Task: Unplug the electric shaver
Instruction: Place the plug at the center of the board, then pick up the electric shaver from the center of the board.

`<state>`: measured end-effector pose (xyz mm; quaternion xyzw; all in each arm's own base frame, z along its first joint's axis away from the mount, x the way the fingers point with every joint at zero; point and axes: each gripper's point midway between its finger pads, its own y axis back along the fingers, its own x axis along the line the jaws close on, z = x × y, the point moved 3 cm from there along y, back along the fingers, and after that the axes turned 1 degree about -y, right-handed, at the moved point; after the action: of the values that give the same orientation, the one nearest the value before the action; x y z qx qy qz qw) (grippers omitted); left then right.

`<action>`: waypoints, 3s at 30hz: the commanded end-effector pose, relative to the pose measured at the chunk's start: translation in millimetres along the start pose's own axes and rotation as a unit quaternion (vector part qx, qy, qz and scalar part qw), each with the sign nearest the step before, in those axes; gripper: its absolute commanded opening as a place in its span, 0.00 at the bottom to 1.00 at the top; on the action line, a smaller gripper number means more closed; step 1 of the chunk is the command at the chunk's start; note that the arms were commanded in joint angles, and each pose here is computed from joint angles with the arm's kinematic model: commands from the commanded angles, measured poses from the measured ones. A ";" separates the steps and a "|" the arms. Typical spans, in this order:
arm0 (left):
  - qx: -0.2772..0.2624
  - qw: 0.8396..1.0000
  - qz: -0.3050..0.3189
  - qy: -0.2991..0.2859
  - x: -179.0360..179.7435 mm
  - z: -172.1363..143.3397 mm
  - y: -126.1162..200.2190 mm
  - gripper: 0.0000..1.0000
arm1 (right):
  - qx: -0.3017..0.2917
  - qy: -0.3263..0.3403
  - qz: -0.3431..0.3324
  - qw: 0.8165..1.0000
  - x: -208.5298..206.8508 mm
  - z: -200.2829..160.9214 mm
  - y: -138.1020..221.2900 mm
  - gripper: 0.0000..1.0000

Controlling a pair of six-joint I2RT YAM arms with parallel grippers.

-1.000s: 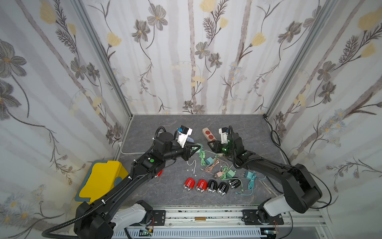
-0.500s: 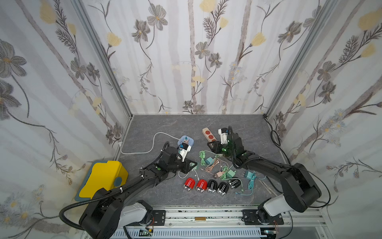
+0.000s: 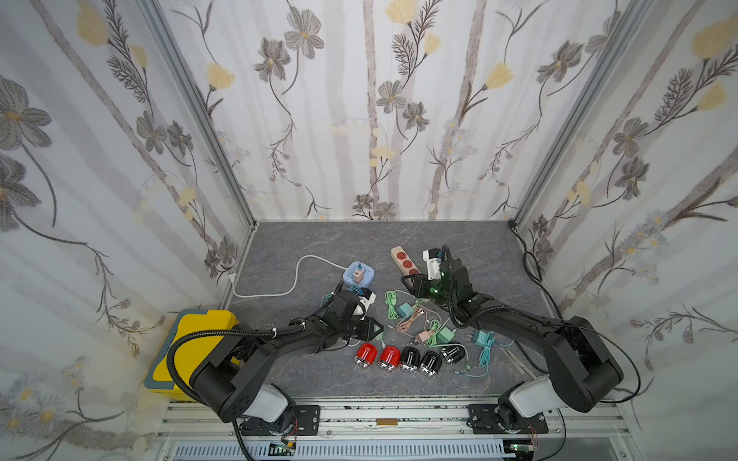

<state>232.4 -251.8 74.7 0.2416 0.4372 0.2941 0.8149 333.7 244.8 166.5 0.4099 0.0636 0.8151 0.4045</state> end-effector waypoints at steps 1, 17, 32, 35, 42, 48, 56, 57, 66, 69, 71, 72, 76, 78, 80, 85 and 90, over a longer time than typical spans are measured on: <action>-0.014 1.000 0.014 0.000 0.6 9.7 -4.4 0.34 | -0.014 0.002 0.000 1.000 1.7 4.7 3.6 0.47; -0.044 0.984 0.170 0.003 14.8 34.6 47.8 1.00 | -0.001 0.012 0.008 1.000 6.1 0.7 -0.9 0.48; -0.046 0.973 0.186 0.125 56.5 13.2 56.0 1.00 | 0.015 0.032 0.021 0.999 21.5 -4.1 -7.3 0.48; -0.039 0.977 0.149 0.145 51.8 7.7 45.4 1.00 | 0.018 0.034 0.021 0.999 21.3 -6.3 -7.5 0.49; -0.008 0.981 0.111 0.158 42.9 -4.8 22.2 1.00 | 0.023 0.037 0.022 0.999 21.9 -8.6 -8.9 0.49; 0.018 0.992 0.029 0.125 10.2 -0.8 6.4 1.00 | 0.025 0.039 0.024 0.999 22.7 -8.2 -9.5 0.50; -0.001 0.981 0.162 0.105 32.7 6.9 33.4 1.00 | 0.024 0.043 0.030 0.998 25.1 -9.3 -7.2 0.50; -0.005 0.978 0.182 0.103 35.9 7.7 40.4 1.00 | 0.024 0.043 0.033 0.998 25.2 -10.4 -7.2 0.49; -0.033 0.939 0.319 0.123 68.3 4.6 100.3 1.00 | 0.036 0.056 0.079 0.995 44.3 -23.5 -12.5 0.47; -0.038 0.928 0.340 0.151 83.3 2.1 111.6 1.00 | 0.048 0.063 0.102 0.992 54.7 -30.6 -14.9 0.46; -0.042 0.919 0.355 0.166 96.0 1.1 119.2 1.00 | 0.054 0.065 0.110 0.990 59.0 -35.7 -16.0 0.46; -0.045 0.914 0.363 0.176 103.0 0.9 123.3 1.00 | 0.056 0.067 0.114 0.990 61.5 -37.8 -16.4 0.45; -0.061 0.904 0.379 0.187 119.9 4.2 134.2 1.00 | 0.060 0.068 0.123 0.988 67.0 -42.8 -16.6 0.45; -0.062 0.897 0.398 0.180 128.6 5.5 139.3 1.00 | 0.060 0.067 0.125 0.988 67.8 -43.9 -16.9 0.45; -0.055 0.895 0.406 0.177 136.2 4.2 140.5 1.00 | 0.060 0.065 0.125 0.988 68.0 -44.4 -17.5 0.45; -0.060 0.894 0.403 0.185 147.5 8.1 141.1 1.00 | 0.059 0.064 0.125 0.988 69.7 -43.6 -17.1 0.45; -0.036 0.899 0.393 0.191 155.1 4.3 130.1 1.00 | 0.061 0.065 0.122 0.988 69.4 -43.7 -17.3 0.45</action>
<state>263.6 -48.8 73.3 0.3057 0.4460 0.6561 0.5265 286.9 313.6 166.0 0.3932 0.0989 0.8723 0.2733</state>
